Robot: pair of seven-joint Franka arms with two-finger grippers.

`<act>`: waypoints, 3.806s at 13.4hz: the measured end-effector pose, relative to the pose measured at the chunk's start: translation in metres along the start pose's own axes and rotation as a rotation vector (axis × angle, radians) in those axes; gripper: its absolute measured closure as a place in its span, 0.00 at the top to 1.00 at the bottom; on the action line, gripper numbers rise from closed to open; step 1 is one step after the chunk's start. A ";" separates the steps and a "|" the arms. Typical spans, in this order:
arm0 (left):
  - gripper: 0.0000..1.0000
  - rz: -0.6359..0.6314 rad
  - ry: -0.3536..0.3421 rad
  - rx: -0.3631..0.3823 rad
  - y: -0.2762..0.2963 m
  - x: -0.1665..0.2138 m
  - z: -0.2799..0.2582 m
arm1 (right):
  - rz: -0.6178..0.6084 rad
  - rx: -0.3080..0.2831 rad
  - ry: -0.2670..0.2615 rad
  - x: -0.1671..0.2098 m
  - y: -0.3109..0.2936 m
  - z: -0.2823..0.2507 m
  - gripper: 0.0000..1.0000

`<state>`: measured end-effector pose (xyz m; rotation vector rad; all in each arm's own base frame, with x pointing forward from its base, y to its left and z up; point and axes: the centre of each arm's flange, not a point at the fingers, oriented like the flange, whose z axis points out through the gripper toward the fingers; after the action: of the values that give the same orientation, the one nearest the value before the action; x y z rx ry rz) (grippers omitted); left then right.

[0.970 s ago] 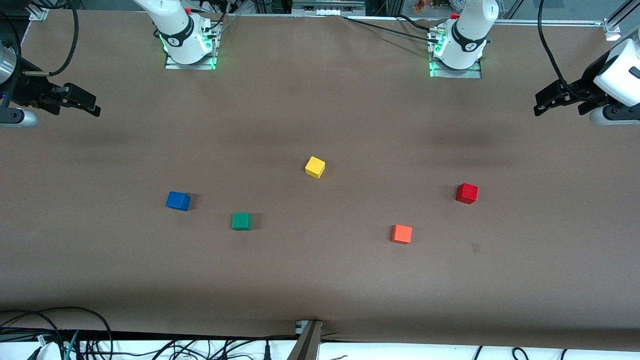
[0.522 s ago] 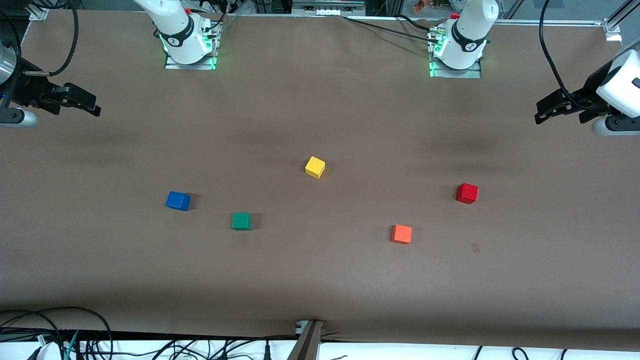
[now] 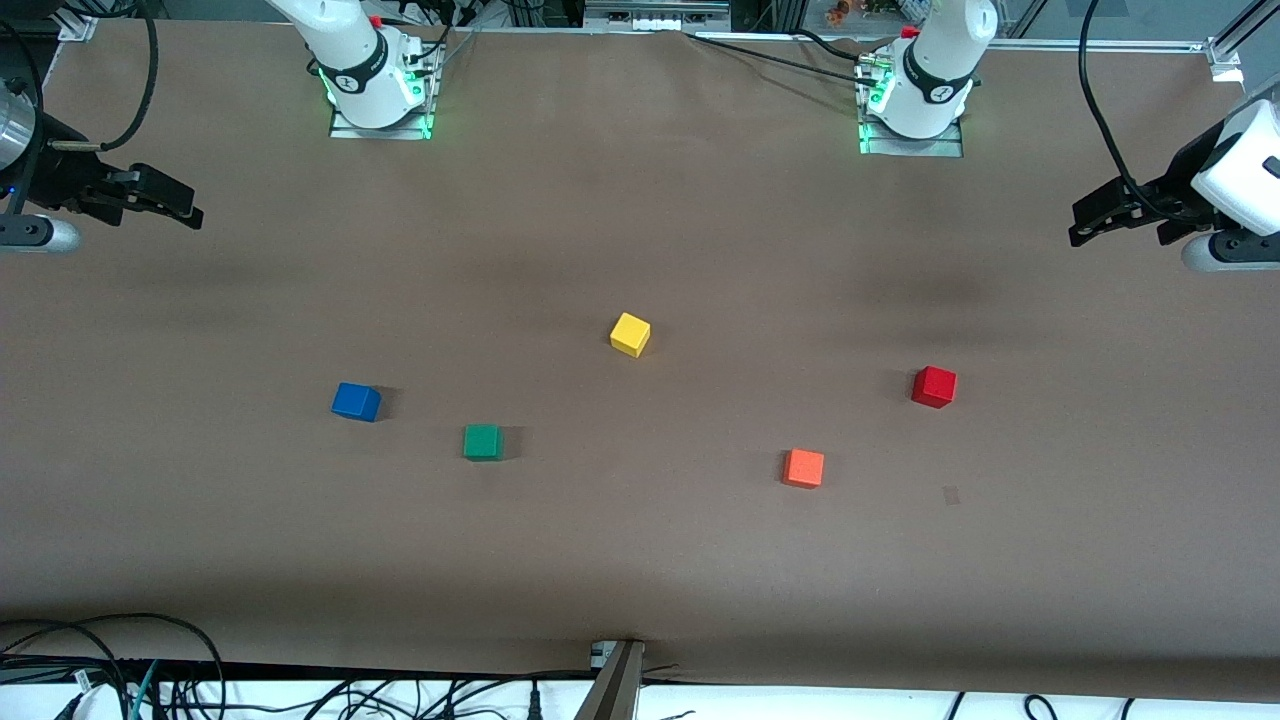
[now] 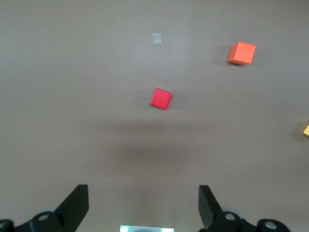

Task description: Pass red block to right arm, stack on blue

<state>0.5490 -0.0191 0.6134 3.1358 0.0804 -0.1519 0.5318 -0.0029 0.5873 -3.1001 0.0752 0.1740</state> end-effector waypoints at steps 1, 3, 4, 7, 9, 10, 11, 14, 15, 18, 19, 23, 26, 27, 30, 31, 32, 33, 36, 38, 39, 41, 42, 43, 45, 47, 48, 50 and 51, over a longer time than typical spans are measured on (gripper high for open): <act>1.00 0.000 -0.001 0.000 0.000 0.000 0.000 | 0.000 0.000 -0.001 0.000 0.000 0.000 1.00; 1.00 0.000 -0.012 0.001 0.000 -0.001 0.001 | 0.000 0.000 -0.004 0.000 0.000 0.000 1.00; 1.00 0.000 -0.021 0.002 0.000 -0.002 0.002 | 0.000 0.000 -0.005 -0.001 0.000 0.000 1.00; 1.00 0.000 -0.032 0.003 0.000 -0.003 0.003 | -0.001 0.000 -0.005 -0.001 -0.001 0.000 1.00; 1.00 -0.001 -0.033 0.003 -0.001 -0.003 0.003 | -0.002 0.000 -0.005 -0.001 -0.001 0.000 1.00; 1.00 -0.002 -0.034 0.003 -0.001 -0.003 0.003 | -0.002 0.000 -0.005 -0.001 -0.001 0.000 1.00; 1.00 -0.002 -0.035 0.003 -0.002 -0.003 0.003 | -0.002 0.000 -0.005 -0.001 -0.001 0.000 1.00; 1.00 -0.002 -0.047 0.003 -0.002 -0.001 0.008 | -0.002 -0.001 -0.006 -0.001 -0.001 0.000 1.00; 1.00 -0.002 -0.056 0.002 -0.002 0.002 0.013 | -0.002 -0.001 -0.006 -0.001 -0.001 0.000 1.00; 1.00 0.002 -0.092 0.003 -0.001 0.007 0.024 | -0.002 -0.001 -0.006 -0.001 -0.001 0.001 1.00; 1.00 0.002 -0.110 0.003 -0.001 0.007 0.028 | -0.002 -0.001 -0.007 -0.001 -0.001 0.001 1.00; 1.00 0.004 -0.175 -0.001 -0.006 0.026 0.058 | -0.002 -0.001 -0.009 -0.001 -0.001 0.001 1.00; 1.00 0.010 -0.208 -0.007 -0.009 0.044 0.080 | -0.004 -0.001 -0.019 -0.002 -0.002 0.001 1.00; 1.00 0.008 -0.212 -0.008 -0.010 0.047 0.084 | -0.004 -0.001 -0.023 -0.003 -0.002 0.002 1.00; 1.00 -0.014 -0.180 -0.016 -0.024 0.059 0.112 | -0.005 -0.002 -0.035 -0.004 -0.002 0.003 1.00; 1.00 -0.016 -0.174 -0.019 -0.028 0.063 0.131 | -0.005 -0.002 -0.038 -0.005 -0.002 0.003 1.00; 1.00 -0.014 -0.172 -0.021 -0.029 0.067 0.152 | -0.005 -0.002 -0.040 -0.005 -0.002 0.003 1.00; 1.00 -0.011 -0.168 -0.023 -0.027 0.071 0.175 | -0.005 -0.002 -0.041 -0.005 -0.002 0.003 1.00; 1.00 0.000 -0.152 -0.030 -0.018 0.081 0.243 | -0.005 -0.002 -0.042 -0.005 -0.002 0.003 1.00; 1.00 0.003 -0.160 -0.036 -0.016 0.086 0.282 | -0.005 -0.002 -0.042 -0.005 -0.002 0.003 1.00; 1.00 0.005 -0.156 -0.039 -0.014 0.090 0.298 | -0.005 -0.002 -0.042 -0.005 -0.002 0.003 1.00; 1.00 0.012 -0.141 -0.046 -0.007 0.098 0.326 | -0.005 -0.002 -0.048 -0.006 -0.002 0.003 1.00; 1.00 0.015 -0.127 -0.049 -0.005 0.100 0.339 | -0.005 -0.002 -0.050 -0.006 -0.002 0.004 1.00; 1.00 0.019 -0.112 -0.051 -0.001 0.100 0.353 | -0.005 -0.002 -0.051 -0.006 -0.002 0.004 1.00; 1.00 0.032 -0.097 -0.053 0.007 0.093 0.381 | -0.005 -0.003 -0.051 -0.006 -0.002 0.004 1.00; 1.00 0.047 -0.106 -0.054 0.017 0.089 0.403 | -0.006 -0.003 -0.051 -0.006 -0.003 0.004 1.00; 1.00 0.050 -0.107 -0.055 0.019 0.089 0.410 | -0.009 -0.003 -0.051 -0.006 -0.004 0.004 1.00; 1.00 0.050 -0.108 -0.056 0.019 0.089 0.416 | -0.022 -0.005 -0.050 -0.007 -0.011 0.003 1.00; 1.00 0.050 -0.109 -0.056 0.019 0.089 0.417 | -0.026 -0.006 -0.050 -0.007 -0.013 0.003 1.00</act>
<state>0.5982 -0.0352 0.1902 3.0629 0.0059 -0.3144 0.5253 0.0108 0.5852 -3.0989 0.0337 0.2513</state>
